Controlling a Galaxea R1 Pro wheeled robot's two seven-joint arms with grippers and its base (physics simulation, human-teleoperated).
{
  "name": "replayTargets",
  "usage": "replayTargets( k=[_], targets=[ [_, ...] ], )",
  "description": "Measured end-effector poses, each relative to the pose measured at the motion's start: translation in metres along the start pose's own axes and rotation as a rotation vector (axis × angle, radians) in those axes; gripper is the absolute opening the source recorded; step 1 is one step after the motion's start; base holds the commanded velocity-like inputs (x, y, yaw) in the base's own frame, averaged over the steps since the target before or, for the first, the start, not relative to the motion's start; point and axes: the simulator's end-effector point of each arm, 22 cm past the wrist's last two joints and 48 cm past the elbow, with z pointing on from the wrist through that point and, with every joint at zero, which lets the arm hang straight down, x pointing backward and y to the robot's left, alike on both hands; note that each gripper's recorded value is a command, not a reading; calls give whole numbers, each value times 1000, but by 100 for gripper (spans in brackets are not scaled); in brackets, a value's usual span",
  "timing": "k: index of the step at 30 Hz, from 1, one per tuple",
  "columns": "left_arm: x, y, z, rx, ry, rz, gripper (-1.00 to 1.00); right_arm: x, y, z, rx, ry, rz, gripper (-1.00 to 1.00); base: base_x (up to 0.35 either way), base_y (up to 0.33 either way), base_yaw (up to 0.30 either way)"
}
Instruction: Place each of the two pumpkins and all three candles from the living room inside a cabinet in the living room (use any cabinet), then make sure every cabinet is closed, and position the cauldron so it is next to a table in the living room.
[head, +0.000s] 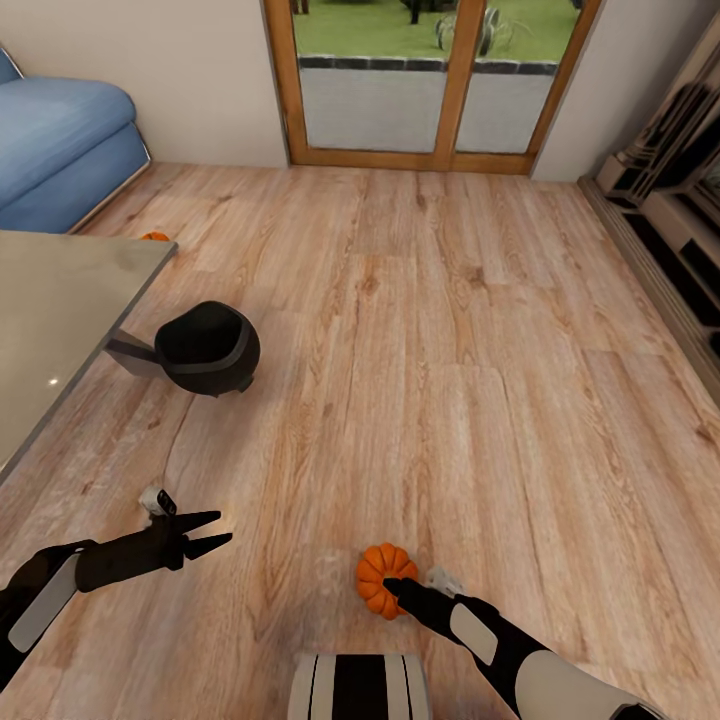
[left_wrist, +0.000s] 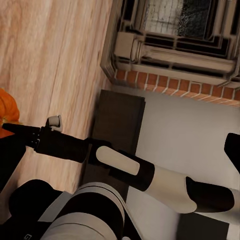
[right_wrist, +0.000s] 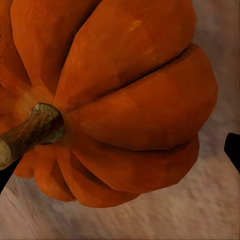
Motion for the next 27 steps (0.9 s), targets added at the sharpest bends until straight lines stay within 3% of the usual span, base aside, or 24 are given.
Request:
replayTargets(
  k=[10,17,27],
  targets=[
    [1,1,1,-1,2,-1,100,-8,-1,0,1,-35,-25,100,0,0,0],
    [1,1,1,-2,4,-1,100,-8,11,-1,-59,-47,-110,100,0,0,0],
    [2,1,1,-1,5,-2,100,-7,11,-1,-63,-43,-116,100,19,7,0]
  ],
)
